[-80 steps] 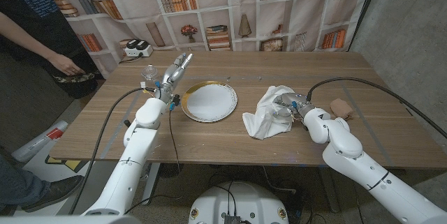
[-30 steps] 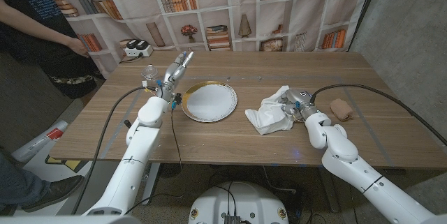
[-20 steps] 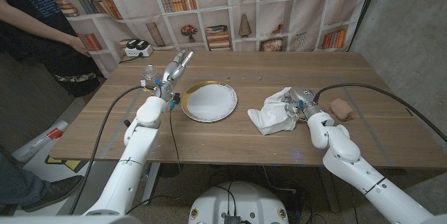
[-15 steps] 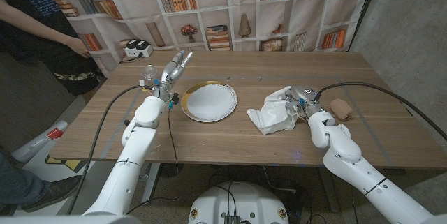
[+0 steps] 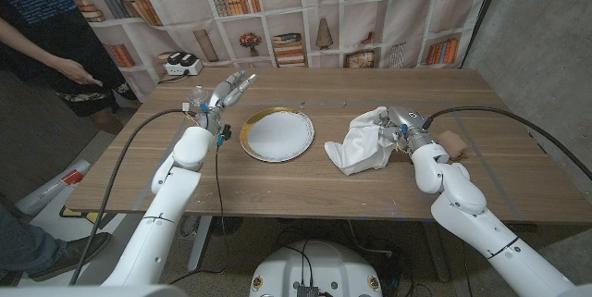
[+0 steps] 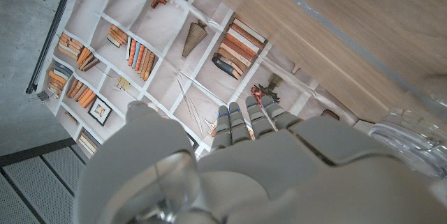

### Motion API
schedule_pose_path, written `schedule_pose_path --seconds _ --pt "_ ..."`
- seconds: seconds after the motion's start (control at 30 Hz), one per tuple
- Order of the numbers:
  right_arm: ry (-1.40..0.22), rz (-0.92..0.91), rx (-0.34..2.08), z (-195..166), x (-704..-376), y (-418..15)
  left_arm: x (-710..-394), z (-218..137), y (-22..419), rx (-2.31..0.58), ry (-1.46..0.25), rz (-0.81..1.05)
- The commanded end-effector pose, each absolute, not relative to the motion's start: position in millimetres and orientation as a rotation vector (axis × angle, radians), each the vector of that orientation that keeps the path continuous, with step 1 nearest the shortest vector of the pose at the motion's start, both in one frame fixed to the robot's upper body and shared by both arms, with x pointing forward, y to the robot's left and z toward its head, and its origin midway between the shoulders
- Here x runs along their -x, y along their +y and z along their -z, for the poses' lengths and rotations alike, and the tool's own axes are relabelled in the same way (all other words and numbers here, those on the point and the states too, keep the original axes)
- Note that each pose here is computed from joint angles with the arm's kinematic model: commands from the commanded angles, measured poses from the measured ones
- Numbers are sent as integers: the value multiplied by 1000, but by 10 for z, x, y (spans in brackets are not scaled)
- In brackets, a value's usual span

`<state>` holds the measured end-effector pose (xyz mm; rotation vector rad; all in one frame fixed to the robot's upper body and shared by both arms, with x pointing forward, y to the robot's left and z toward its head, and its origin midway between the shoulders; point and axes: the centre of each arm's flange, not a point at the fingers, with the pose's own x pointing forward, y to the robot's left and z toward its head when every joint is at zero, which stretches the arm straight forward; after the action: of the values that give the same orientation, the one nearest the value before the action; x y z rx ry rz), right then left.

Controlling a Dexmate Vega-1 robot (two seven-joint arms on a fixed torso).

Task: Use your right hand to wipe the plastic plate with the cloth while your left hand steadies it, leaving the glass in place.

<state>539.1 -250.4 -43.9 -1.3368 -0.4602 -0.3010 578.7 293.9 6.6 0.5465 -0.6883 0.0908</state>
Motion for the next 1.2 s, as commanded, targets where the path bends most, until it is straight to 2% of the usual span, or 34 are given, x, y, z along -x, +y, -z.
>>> schedule_pose_path --seconds 0.03,0.7,1.2 --pt "-534 325 1289 294 -5225 -2504 -5683 -80 2952 -671 -672 -130" --pt "-616 337 1290 121 -5069 -2406 -5537 -30 2914 -878 -625 -197" --pt "-619 308 1308 48 -5148 -2355 -5428 8 2883 -1061 -561 -212"
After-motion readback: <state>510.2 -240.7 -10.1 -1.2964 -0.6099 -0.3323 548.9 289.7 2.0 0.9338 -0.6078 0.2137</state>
